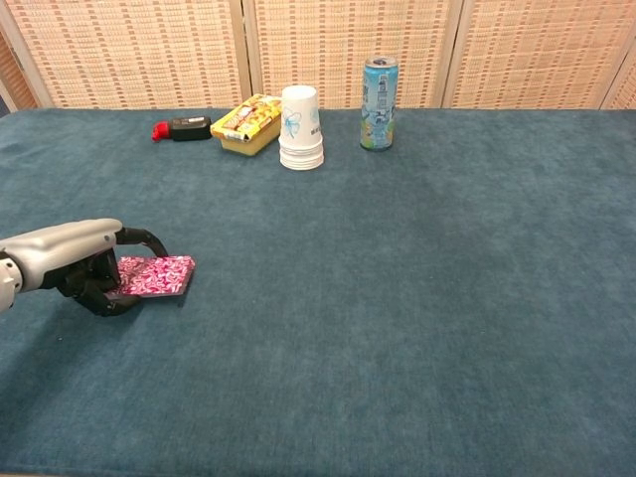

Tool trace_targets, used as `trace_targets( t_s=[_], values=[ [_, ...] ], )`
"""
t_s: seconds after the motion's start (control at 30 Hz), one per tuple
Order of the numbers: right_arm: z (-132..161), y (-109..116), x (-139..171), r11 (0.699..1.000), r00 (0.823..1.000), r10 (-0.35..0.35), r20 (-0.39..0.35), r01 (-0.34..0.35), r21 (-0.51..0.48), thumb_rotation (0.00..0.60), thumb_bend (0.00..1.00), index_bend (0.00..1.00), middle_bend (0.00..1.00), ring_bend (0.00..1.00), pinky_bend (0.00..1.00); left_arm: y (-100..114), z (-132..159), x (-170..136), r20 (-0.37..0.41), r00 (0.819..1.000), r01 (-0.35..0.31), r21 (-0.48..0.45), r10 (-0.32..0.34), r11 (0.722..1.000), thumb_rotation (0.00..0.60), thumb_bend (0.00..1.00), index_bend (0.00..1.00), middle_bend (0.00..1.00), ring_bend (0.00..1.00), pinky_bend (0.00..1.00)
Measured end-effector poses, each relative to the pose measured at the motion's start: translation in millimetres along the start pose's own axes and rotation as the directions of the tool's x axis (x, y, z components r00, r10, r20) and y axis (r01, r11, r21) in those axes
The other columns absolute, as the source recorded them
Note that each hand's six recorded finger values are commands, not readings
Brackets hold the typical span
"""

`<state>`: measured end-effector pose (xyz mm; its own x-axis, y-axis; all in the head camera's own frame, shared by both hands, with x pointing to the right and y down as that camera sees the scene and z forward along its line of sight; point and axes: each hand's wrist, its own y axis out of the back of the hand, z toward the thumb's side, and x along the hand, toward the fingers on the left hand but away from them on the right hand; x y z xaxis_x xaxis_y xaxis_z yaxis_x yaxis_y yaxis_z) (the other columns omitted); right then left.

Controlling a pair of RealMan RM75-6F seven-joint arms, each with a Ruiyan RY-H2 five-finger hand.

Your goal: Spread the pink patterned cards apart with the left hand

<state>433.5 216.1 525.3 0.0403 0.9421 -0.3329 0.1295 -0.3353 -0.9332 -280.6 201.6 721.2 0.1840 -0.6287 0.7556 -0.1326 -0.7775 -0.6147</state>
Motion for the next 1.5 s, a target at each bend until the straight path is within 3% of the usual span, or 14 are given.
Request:
trace_targets(
  t_s=[0.53, 0.87, 1.5],
  values=[
    [0.4, -0.1, -0.2, 1.000, 1.000, 0.001, 0.000, -0.001, 0.000, 0.600, 0.20, 0.00, 0.00, 0.00, 0.14, 4.4, -1.6, -3.1, -0.005, 1.000, -0.009, 0.010, 0.009, 1.000, 0.600, 0.42, 0.42, 1.00, 1.00, 1.00],
    [0.6, -0.4, -0.3, 1.000, 1.000, 0.002, -0.001, -0.002, 0.002, 0.600, 0.20, 0.00, 0.00, 0.00, 0.14, 24.2, -13.5, -12.0, -0.017, 0.999, -0.049, 0.018, 0.049, 0.999, 0.600, 0.42, 0.43, 1.00, 1.00, 1.00],
    [0.9, -2.7, -1.3, 1.000, 1.000, 0.009, 0.004, -0.009, 0.008, 0.600, 0.20, 0.00, 0.00, 0.00, 0.14, 34.9, -90.4, -16.3, -0.137, 0.988, -0.057, 0.112, 0.072, 0.992, 0.600, 0.41, 0.43, 1.00, 1.00, 1.00]
  ],
)
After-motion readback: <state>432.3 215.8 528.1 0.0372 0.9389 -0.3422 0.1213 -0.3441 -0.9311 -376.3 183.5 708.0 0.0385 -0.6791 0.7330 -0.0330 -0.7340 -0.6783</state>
